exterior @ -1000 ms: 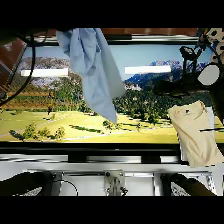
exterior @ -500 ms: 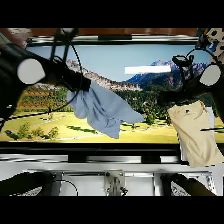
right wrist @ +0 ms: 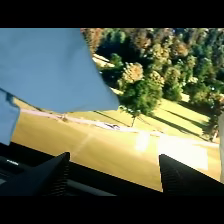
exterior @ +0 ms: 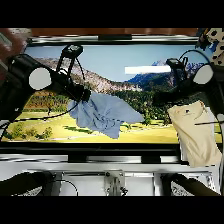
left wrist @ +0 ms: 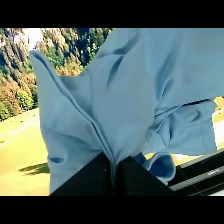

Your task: Fold the shirts.

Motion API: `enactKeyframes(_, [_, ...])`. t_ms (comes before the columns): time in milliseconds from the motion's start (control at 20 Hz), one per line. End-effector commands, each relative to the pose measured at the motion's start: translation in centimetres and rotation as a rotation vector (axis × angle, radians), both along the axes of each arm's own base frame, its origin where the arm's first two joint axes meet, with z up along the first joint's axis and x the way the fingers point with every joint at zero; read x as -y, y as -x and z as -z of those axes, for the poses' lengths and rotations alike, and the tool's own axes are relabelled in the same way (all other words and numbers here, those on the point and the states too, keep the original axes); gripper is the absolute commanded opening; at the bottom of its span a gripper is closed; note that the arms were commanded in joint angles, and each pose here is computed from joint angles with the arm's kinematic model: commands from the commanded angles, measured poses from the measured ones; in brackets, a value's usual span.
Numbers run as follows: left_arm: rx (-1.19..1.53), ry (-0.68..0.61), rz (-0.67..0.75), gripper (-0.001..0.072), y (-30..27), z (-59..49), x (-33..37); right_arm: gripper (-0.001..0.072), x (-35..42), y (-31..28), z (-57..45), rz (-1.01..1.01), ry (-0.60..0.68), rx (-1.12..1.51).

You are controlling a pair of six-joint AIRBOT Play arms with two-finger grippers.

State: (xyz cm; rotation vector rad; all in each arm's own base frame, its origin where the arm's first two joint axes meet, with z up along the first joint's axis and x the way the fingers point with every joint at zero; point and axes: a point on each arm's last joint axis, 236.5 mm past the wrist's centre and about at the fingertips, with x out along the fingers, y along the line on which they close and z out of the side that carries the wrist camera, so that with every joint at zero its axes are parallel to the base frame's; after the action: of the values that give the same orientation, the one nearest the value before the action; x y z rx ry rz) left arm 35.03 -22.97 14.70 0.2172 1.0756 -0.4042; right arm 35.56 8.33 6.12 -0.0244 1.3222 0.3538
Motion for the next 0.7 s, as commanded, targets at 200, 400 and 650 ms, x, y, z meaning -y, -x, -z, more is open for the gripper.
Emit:
enactKeyframes(200, [0.015,0.005,0.009,0.004,0.4,-0.9,-0.3,0.0674,-5.8,3.5,10.8,0.055,-0.309,-0.531])
enactKeyframes(400, [0.022,-0.001,0.025,0.004,0.5,-1.1,-0.4,0.0675,-8.4,1.8,13.7,0.109,-0.369,-0.535])
enactKeyframes(650, [0.046,0.011,0.032,0.0039,0.0,-1.4,0.0,0.0417,-8.1,-0.4,15.3,0.229,-0.359,-0.49])
